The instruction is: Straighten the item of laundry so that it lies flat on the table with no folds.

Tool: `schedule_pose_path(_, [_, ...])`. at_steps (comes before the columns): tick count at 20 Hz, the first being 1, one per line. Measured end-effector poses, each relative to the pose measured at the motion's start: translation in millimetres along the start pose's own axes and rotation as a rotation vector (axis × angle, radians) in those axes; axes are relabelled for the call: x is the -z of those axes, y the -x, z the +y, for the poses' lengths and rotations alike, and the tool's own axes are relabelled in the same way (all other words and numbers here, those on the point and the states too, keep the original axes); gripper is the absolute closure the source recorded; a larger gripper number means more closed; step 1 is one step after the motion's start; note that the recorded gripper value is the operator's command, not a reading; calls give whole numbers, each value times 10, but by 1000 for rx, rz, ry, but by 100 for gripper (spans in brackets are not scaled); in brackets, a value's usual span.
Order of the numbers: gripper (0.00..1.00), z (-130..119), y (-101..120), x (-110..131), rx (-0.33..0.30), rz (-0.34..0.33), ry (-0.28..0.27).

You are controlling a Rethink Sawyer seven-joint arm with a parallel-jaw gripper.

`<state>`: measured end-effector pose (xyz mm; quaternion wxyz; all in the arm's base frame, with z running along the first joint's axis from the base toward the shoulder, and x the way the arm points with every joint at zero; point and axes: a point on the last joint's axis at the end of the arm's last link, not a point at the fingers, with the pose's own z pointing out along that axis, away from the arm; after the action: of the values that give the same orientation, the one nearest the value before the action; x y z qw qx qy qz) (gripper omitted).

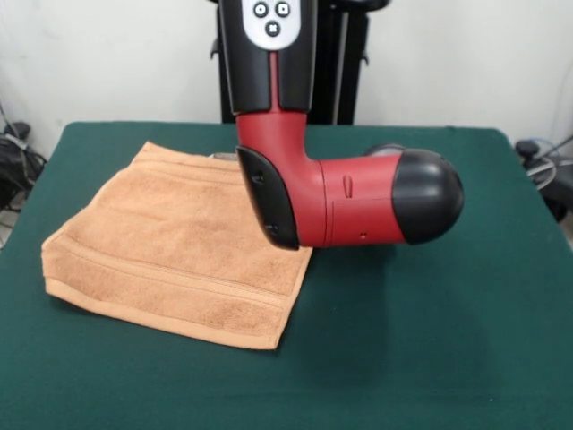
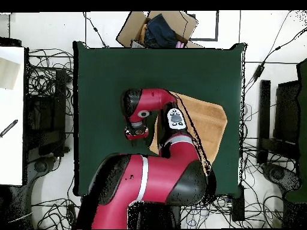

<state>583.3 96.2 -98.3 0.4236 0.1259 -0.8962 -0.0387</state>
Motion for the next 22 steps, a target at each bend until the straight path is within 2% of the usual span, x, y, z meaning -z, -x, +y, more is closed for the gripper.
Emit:
schedule_pose_path(6, [0,-16,24,41,-8,6,-13])
schedule_pose_path(22, [0,-247,30,184,-52,-22,-47])
